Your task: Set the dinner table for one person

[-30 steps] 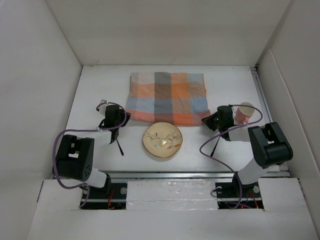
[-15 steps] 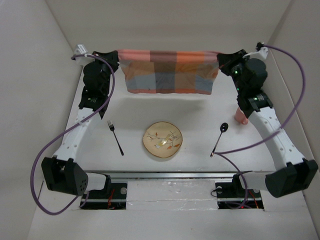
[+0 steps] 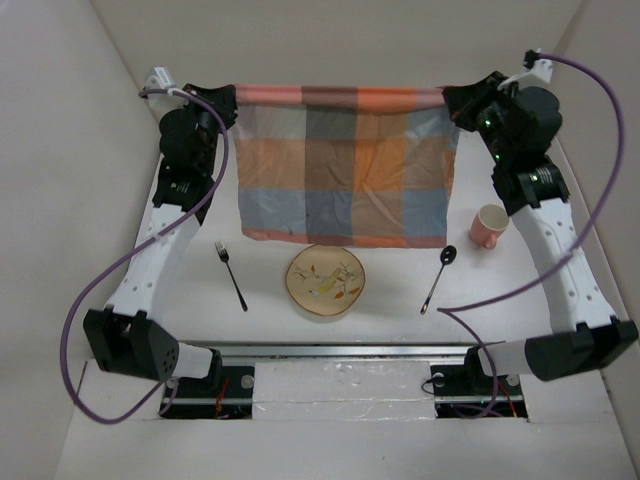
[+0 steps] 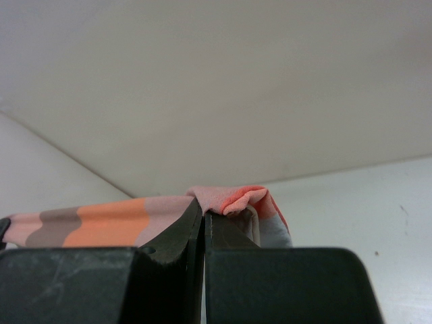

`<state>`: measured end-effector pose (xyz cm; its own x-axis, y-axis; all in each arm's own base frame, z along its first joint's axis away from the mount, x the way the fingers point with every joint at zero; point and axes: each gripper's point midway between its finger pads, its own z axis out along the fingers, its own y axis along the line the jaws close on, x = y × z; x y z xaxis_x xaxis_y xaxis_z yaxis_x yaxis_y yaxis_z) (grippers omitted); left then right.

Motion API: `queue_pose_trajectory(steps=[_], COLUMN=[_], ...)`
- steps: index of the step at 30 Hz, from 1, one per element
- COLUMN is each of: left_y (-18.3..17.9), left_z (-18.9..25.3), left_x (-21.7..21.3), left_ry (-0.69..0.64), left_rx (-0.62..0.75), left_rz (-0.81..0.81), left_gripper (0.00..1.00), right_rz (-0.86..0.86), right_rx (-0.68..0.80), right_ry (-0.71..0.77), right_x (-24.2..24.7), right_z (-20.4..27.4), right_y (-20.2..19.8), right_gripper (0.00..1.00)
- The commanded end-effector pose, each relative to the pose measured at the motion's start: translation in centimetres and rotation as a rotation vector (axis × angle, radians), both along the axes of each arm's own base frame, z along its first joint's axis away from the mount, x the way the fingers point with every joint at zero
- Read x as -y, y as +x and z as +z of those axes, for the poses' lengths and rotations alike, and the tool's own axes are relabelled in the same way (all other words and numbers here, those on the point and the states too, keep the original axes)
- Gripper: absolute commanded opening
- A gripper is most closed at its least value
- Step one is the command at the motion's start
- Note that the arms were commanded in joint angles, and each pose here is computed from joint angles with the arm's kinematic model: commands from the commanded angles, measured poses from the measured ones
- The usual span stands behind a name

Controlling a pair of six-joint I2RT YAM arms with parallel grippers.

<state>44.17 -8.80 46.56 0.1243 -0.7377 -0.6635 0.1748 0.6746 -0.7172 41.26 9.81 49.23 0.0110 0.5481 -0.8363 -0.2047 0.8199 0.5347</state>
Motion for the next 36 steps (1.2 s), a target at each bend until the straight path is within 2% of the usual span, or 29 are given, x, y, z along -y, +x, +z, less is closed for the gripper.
queue_pose_trajectory(steps=[1,5,8,9,11,14,16,18,20,21,22,23,24,25,26,27,30,31,36], left_y=[4.4,9.0,13.2,14.1,16.9,17.9,16.1,15.4,14.5,14.3,14.1,13.4,13.0,13.0,11.8,11.2,8.0,6.3,2.4], left_z=[-4.8,-8.7,-10.2,-10.0,-9.2,-5.1,-1.9,-0.4,-1.8,-3.0,-6.7,-12.6,-13.8,-13.8,-17.8,-19.5,-26.1,-29.4,-32.4], left_x=[-1.7,-0.9,-0.8,-0.4,-0.9,-1.3,-1.0,-1.1,-1.4,-1.3,-1.3,-1.0,-0.8,-0.7,-0.7,-0.7,-0.6,-0.8,-0.8], left_ry=[0.064,0.123,0.144,0.139,0.106,0.077,0.086,0.092,0.100,0.101,0.103,0.083,0.070,0.058,0.047,0.030,-0.033,-0.041,-0.073], left_rx=[-0.130,-0.244,-0.289,-0.289,-0.288,-0.203,-0.122,-0.062,-0.057,-0.072,-0.134,-0.210,-0.196,-0.196,-0.249,-0.265,-0.348,-0.408,-0.448], left_rz=[0.071,0.065,0.064,0.048,0.018,-0.005,-0.029,-0.022,-0.012,-0.016,-0.023,-0.044,-0.057,-0.059,-0.064,-0.066,-0.080,-0.078,-0.089], left_gripper=[0.00,0.00,0.00,0.00,0.00,0.00,0.00,0.00,0.00,0.00,0.00,0.00,0.00,0.00,0.00,0.00,0.00,0.00,0.00], right_rz=[0.014,0.077,0.122,0.136,0.162,0.186,0.191,0.194,0.195,0.211,0.245,0.281,0.289,0.289,0.312,0.323,0.347,0.345,0.348], right_rx=[-0.120,-0.220,-0.241,-0.224,-0.224,-0.144,-0.060,-0.056,-0.094,-0.126,-0.127,-0.200,-0.298,-0.299,-0.286,-0.368,-0.401,-0.455,-0.517], right_ry=[-0.036,-0.024,0.001,0.007,0.030,0.056,0.065,0.063,0.057,0.056,0.055,0.062,0.072,0.072,0.070,0.081,0.085,0.092,0.068], right_x=[0.3,-1.1,-1.9,-2.4,-2.6,-2.2,-1.3,-1.3,-0.9,-1.1,-1.2,-1.8,-1.9,-1.9,-2.3,-2.4,-2.7,-2.6,-2.4], right_z=[-4.8,-9.2,-9.9,-9.3,-8.6,-5.0,-2.4,-2.4,-5.0,-6.8,-7.9,-13.9,-19.0,-19.1,-20.3,-24.8,-28.6,-31.3,-35.0], right_y=[3.9,10.6,13.7,15.7,16.9,17.9,17.4,17.1,17.2,17.3,17.3,17.1,16.2,16.2,15.7,14.3,12.2,10.6,6.9], right_gripper=[0.00,0.00,0.00,0.00,0.00,0.00,0.00,0.00,0.00,0.00,0.00,0.00,0.00,0.00,0.00,0.00,0.00,0.00,0.00])
